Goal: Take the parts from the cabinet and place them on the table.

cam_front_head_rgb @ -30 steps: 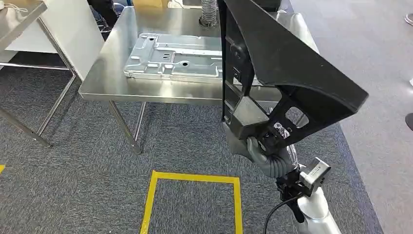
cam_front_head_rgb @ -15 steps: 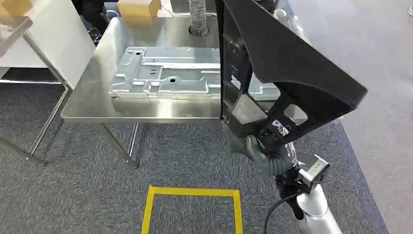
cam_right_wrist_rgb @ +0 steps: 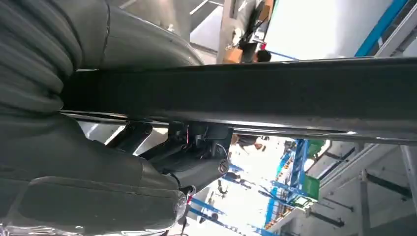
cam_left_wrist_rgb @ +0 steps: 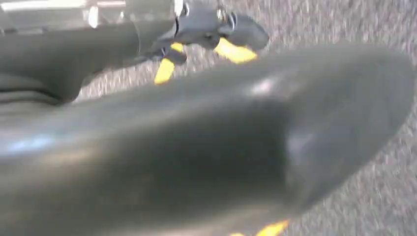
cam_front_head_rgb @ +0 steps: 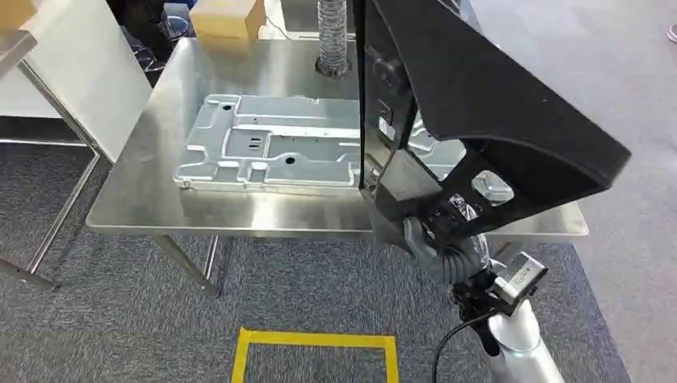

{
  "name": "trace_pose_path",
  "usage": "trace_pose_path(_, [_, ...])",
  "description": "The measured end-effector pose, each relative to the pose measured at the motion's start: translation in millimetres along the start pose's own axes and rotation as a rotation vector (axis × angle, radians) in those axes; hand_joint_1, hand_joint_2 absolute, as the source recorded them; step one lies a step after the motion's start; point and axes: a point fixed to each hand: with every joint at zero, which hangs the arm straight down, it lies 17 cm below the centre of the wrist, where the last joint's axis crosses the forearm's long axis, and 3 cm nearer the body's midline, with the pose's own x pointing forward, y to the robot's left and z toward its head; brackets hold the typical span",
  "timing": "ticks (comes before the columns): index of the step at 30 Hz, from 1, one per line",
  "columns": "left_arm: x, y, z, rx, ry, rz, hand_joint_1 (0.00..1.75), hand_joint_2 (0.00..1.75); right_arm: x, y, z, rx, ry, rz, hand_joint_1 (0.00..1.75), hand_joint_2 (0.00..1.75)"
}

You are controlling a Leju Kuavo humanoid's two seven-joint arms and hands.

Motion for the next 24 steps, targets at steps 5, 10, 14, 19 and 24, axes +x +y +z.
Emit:
trace_pose_path(5, [2,-3,0,-0.004,-0.005,0.002,0.00,0.00,-1,-1,2,-0.001,0.004,0.004,1.75,1.75])
trace_pose_path(10, [6,-4,-2,-0.006,-0.012,0.004,0.00,0.00,6,-4,-1,-0.010,-0.014,0.014,1.75,1.75])
trace_pose_path(14, [5,-3,-1,-0.005,-0.010,0.003,0.00,0.00,7,-4,-1,-0.011,-0.015,0.014,1.75,1.75])
trace_pose_path(19, [1,0,0,0.000,-0.006,0.001,0.00,0.00,13,-12,-4,-0.025,-0.035,0.032,1.75,1.75])
trace_pose_path(24, [3,0,-1,0.001,-0.013,0.001,0.00,0.00,30,-26,-17,-0.043,-0.073,0.072,1.75,1.75])
